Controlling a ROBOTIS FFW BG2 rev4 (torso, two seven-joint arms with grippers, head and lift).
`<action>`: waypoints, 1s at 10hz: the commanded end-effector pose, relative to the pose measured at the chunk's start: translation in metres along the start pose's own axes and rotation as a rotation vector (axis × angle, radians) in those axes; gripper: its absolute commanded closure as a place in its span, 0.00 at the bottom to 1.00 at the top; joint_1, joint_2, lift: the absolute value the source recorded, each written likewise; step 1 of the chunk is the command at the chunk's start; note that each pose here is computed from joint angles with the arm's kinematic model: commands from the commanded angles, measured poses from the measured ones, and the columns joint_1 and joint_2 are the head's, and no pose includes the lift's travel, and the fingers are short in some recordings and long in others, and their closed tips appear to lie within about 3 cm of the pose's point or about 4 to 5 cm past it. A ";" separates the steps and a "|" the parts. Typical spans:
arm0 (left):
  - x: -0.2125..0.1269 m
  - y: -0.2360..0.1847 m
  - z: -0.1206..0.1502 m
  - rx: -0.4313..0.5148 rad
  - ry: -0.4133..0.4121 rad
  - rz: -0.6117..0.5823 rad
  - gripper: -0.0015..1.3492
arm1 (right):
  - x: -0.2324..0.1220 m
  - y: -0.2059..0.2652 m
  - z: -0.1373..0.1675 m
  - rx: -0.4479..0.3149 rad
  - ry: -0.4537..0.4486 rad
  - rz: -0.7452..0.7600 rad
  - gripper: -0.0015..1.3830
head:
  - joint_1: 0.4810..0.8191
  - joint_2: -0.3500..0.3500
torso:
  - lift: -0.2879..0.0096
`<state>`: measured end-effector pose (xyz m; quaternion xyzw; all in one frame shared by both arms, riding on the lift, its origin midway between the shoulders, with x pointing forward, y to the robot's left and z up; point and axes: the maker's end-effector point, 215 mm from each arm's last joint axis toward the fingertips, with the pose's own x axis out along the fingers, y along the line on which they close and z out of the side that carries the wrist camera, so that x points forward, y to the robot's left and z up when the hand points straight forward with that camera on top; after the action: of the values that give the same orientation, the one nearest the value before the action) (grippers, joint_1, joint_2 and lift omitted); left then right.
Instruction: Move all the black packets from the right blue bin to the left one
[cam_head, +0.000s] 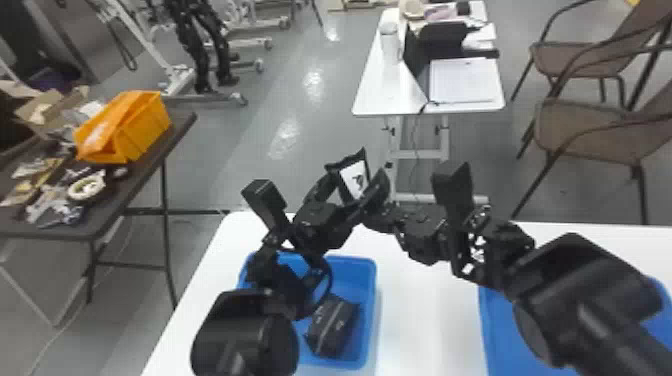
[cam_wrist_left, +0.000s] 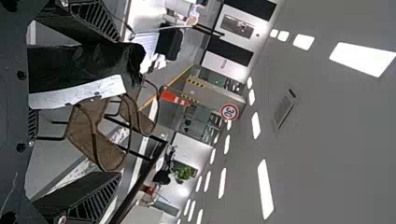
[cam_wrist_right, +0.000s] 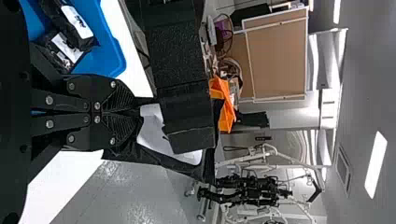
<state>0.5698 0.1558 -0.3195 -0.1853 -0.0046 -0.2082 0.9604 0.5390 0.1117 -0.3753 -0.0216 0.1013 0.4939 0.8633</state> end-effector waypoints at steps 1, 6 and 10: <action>-0.001 0.003 -0.009 -0.008 0.030 0.006 0.10 | 0.001 0.001 0.002 -0.005 -0.002 0.002 0.92 | 0.63 0.87 | 0.97; -0.004 0.011 -0.009 0.035 0.049 0.034 0.91 | 0.006 0.002 0.011 -0.028 -0.013 0.010 0.92 | 0.63 0.88 | 0.97; -0.018 0.026 0.020 0.079 -0.076 0.106 0.91 | -0.001 -0.006 0.008 0.010 -0.044 -0.014 0.42 | 0.63 0.91 | 0.97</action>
<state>0.5666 0.1890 -0.3149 -0.1562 -0.0307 -0.1529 0.9753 0.5433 0.1136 -0.3660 -0.0145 0.0848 0.4934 0.8655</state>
